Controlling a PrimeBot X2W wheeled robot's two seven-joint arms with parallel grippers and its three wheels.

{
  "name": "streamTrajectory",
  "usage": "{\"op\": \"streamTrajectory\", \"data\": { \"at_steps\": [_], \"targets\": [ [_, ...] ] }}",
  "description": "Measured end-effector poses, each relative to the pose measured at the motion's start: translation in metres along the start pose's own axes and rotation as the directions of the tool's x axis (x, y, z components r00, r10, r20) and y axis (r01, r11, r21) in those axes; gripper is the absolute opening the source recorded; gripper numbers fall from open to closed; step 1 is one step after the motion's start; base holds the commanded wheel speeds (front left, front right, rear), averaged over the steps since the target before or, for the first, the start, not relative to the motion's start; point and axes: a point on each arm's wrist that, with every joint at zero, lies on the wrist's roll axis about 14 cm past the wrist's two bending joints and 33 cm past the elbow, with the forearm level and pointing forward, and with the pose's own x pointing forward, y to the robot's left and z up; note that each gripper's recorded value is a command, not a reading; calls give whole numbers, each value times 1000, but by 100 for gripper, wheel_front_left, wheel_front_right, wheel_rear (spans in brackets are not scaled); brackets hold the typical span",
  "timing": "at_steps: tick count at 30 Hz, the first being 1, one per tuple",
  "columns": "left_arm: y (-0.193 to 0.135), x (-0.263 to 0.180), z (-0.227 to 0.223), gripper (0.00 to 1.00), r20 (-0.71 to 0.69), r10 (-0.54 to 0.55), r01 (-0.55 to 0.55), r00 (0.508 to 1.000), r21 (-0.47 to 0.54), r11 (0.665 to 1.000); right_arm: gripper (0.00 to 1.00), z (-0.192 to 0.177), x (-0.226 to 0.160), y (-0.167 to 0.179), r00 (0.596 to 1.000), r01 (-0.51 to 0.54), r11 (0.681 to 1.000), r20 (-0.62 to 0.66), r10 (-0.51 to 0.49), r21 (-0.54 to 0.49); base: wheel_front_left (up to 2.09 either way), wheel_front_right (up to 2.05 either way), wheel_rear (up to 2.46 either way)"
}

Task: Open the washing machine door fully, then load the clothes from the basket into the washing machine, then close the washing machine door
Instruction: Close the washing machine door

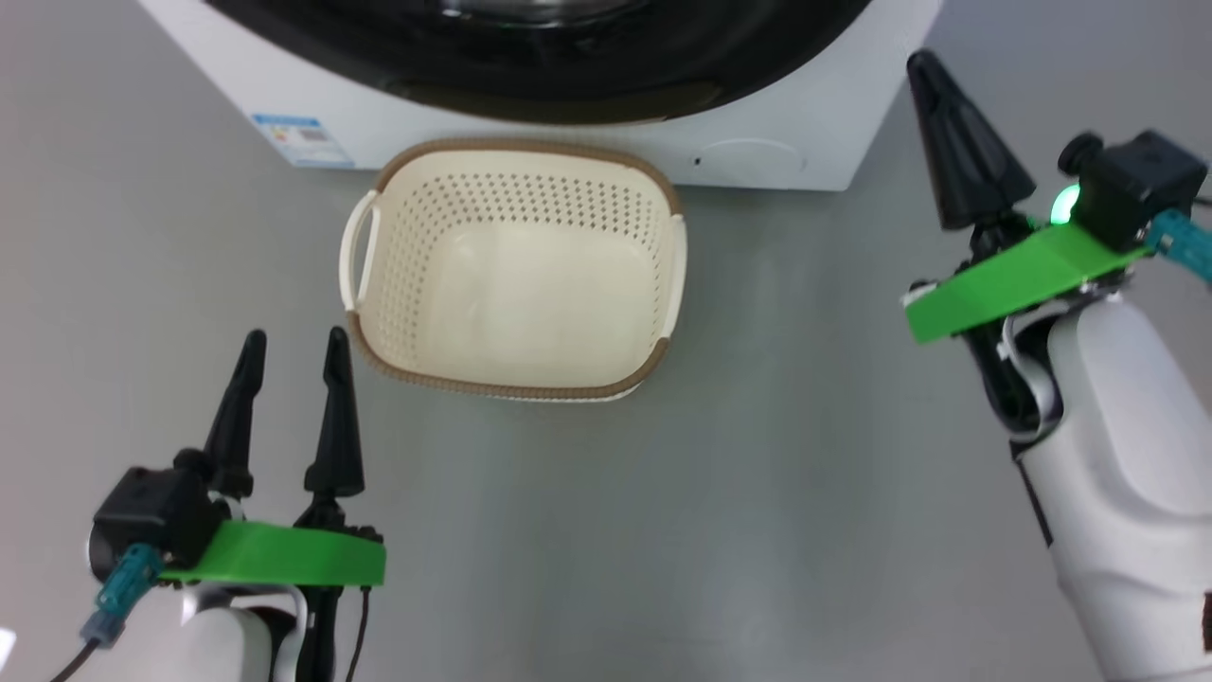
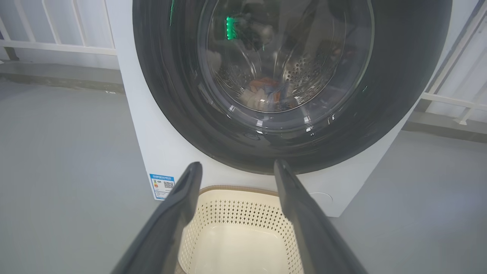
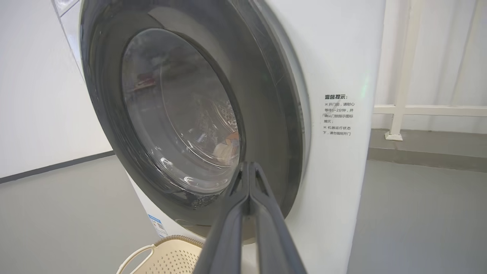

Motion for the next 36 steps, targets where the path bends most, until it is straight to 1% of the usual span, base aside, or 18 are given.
{"op": "streamTrajectory", "data": {
  "at_steps": [1, 2, 3, 4, 5, 7, 14, 19, 23, 26, 29, 32, 36],
  "targets": [
    [0, 0, 0, 100, 0, 0, 0, 1000, 0, 1000, 40, 0, 0, 0, 1000, 0, 1000, 0, 0, 0, 0, 0, 0],
    [-1, -2, 0, 100, 0, -4, 4, 1000, 5, 1000, 47, 3, -6, 1, 1000, 6, 1000, 4, -6, 6, 0, 0, 0],
    [-2, -3, 1, 100, 1, -8, 8, 1000, 7, 1000, 71, 5, -11, 2, 1000, 9, 1000, 6, -9, 7, 0, 0, 0],
    [-4, -3, 3, 100, 6, -13, 12, 1000, 8, 1000, 98, 8, -18, 2, 1000, 15, 1000, 8, -15, 8, 0, 0, 0],
    [-5, -4, 5, 100, 11, -17, 17, 1000, 8, 1000, 100, 10, -24, 1, 1000, 26, 1000, 10, -26, 12, 0, 0, 0],
    [-9, -9, 8, 100, 17, -24, 24, 1000, 6, 1000, 100, 17, -43, -2, 998, 58, 998, 11, -59, 18, 0, 0, 0],
    [-9, -26, 13, 100, 22, 0, 0, 1000, -12, 1000, 100, 25, -94, -11, 990, 141, 990, -11, -141, 2, 0, 0, 0],
    [-17, -39, 15, 100, 21, -21, 22, 1000, -16, 1000, 100, 29, -128, -11, 983, 181, 983, -27, -181, -3, 0, 0, 0],
    [-19, -43, 21, 100, 35, -25, 24, 999, 4, 1000, 100, 40, -146, -15, 977, 211, 977, -12, -211, -17, 0, 0, 0],
    [-20, -45, 28, 100, 53, -30, 30, 998, 7, 1000, 100, 51, -160, -19, 972, 235, 971, 10, -235, -48, 0, 0, 0],
    [-20, -51, 28, 100, 51, -24, 23, 998, 15, 1000, 100, 54, -173, -20, 967, 253, 965, 14, -253, -62, 0, 0, 0],
    [-20, -54, 30, 100, 58, -25, 25, 998, 16, 1000, 100, 57, -186, -22, 959, 284, 957, 22, -283, -51, 0, 0, 0],
    [-18, -59, 32, 100, 61, -20, 19, 998, 22, 1000, 100, 56, -196, -20, 954, 300, 953, 21, -299, -42, 0, 0, 0]
  ]
}}
